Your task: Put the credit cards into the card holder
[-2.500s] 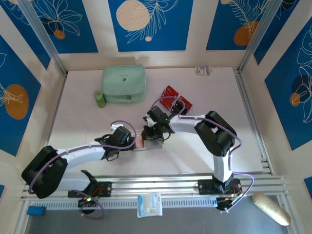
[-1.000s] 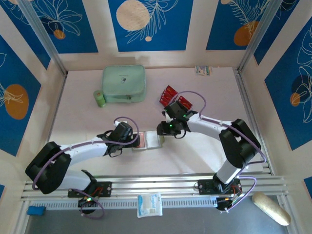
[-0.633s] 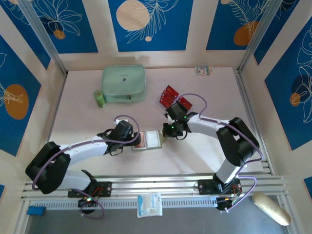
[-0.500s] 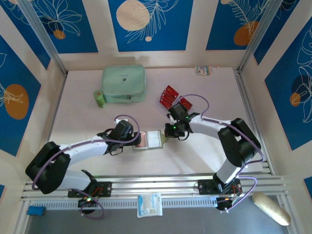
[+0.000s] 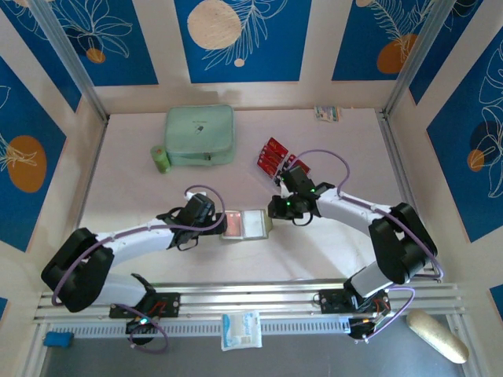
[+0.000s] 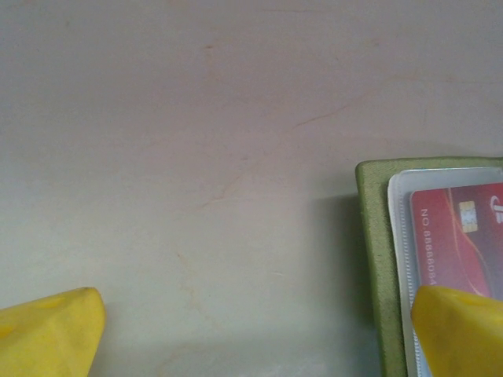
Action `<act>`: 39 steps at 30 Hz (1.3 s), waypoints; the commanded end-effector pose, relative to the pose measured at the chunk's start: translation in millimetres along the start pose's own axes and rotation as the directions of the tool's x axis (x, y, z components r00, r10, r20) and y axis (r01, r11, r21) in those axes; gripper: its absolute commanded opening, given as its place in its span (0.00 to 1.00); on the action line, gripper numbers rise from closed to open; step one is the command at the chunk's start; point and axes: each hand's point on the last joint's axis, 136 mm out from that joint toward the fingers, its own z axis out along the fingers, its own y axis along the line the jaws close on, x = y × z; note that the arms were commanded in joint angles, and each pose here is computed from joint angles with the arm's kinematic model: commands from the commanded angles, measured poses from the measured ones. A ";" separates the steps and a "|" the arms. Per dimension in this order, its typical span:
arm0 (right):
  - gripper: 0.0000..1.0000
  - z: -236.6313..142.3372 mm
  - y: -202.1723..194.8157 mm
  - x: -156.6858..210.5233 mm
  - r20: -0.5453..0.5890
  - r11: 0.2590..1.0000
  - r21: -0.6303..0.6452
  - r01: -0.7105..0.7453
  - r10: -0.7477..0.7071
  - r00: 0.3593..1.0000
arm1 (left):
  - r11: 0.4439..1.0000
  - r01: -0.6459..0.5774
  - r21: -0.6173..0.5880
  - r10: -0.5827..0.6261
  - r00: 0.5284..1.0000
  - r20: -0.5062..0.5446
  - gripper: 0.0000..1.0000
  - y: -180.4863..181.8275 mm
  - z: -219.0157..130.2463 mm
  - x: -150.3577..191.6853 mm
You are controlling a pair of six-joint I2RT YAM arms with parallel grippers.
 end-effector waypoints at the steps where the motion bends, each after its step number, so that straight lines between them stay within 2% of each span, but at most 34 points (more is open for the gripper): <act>1: 0.08 -8.5 28.2 -4.7 -0.002 0.996 -0.075 0.039 -0.040 0.999 | 0.999 -0.014 -0.042 0.013 1.000 -0.022 1.00 12.5 6.3 8.8; 4: 0.00 -1.0 44.3 -4.1 -0.017 0.992 -0.109 0.065 -0.067 0.998 | 0.998 -0.017 -0.054 0.015 1.000 -0.026 1.00 15.6 8.4 11.3; 15: 0.00 37.5 83.8 3.3 -0.075 0.980 -0.170 0.105 -0.120 0.990 | 0.996 -0.031 -0.080 0.029 0.999 -0.033 1.00 21.1 12.9 15.1; 39: 0.00 71.1 85.0 17.1 -0.147 0.982 -0.173 0.077 -0.103 0.984 | 0.997 -0.026 -0.072 0.024 0.999 -0.031 1.00 20.4 12.6 15.4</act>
